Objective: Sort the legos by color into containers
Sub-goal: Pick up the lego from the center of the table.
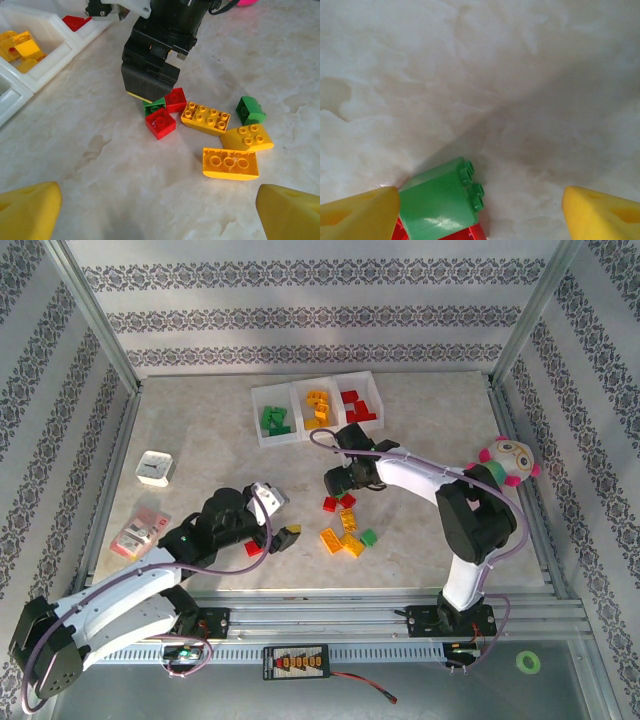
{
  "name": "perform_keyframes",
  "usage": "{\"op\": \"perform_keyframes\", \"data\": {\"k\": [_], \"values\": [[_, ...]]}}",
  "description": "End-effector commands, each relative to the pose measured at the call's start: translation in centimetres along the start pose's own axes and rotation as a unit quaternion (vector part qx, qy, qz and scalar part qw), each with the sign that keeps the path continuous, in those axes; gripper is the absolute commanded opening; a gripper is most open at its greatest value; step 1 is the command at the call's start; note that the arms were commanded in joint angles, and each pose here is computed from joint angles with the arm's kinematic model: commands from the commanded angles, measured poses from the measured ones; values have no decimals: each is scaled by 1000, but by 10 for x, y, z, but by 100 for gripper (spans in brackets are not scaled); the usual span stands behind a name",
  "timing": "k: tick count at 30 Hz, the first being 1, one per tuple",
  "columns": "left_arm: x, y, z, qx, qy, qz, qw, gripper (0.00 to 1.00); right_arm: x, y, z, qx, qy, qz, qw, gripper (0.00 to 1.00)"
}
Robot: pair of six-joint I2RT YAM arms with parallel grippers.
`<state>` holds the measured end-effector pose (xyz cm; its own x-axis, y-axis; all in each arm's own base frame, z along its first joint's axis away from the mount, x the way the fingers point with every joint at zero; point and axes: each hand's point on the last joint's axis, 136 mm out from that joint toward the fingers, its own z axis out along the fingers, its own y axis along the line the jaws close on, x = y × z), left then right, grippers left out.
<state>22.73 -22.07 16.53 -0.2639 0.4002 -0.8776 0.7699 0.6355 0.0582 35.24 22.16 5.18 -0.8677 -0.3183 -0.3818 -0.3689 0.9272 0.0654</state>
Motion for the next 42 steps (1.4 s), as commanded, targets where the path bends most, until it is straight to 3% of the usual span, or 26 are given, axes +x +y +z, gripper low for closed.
{"op": "perform_keyframes", "data": {"k": [1, 10, 17, 22, 31, 39, 42], "values": [[7, -6, 0, 10, 5, 16, 1000, 100, 6, 7, 11, -2, 32, -12, 999, 80], [9, -6, 3, 9, -10, 0, 1000, 99, 13, 17, 26, -16, 69, -15, 997, 77], [13, -6, 4, 9, -6, 1, 1000, 98, 19, 10, 23, 1, 79, -4, 997, 69], [15, -7, 4, 10, -4, -4, 1000, 98, 29, 1, 18, 19, 91, 4, 996, 69], [15, -8, 6, 15, -6, -7, 1000, 97, 25, -39, 6, 95, 56, 102, 989, 67], [12, -9, 7, 18, -15, -6, 1000, 97, 7, -11, 8, 18, 11, 121, 992, 65], [12, -11, 7, 22, -17, -10, 1000, 97, 1, -12, 14, 20, 5, 112, 993, 63]]}}
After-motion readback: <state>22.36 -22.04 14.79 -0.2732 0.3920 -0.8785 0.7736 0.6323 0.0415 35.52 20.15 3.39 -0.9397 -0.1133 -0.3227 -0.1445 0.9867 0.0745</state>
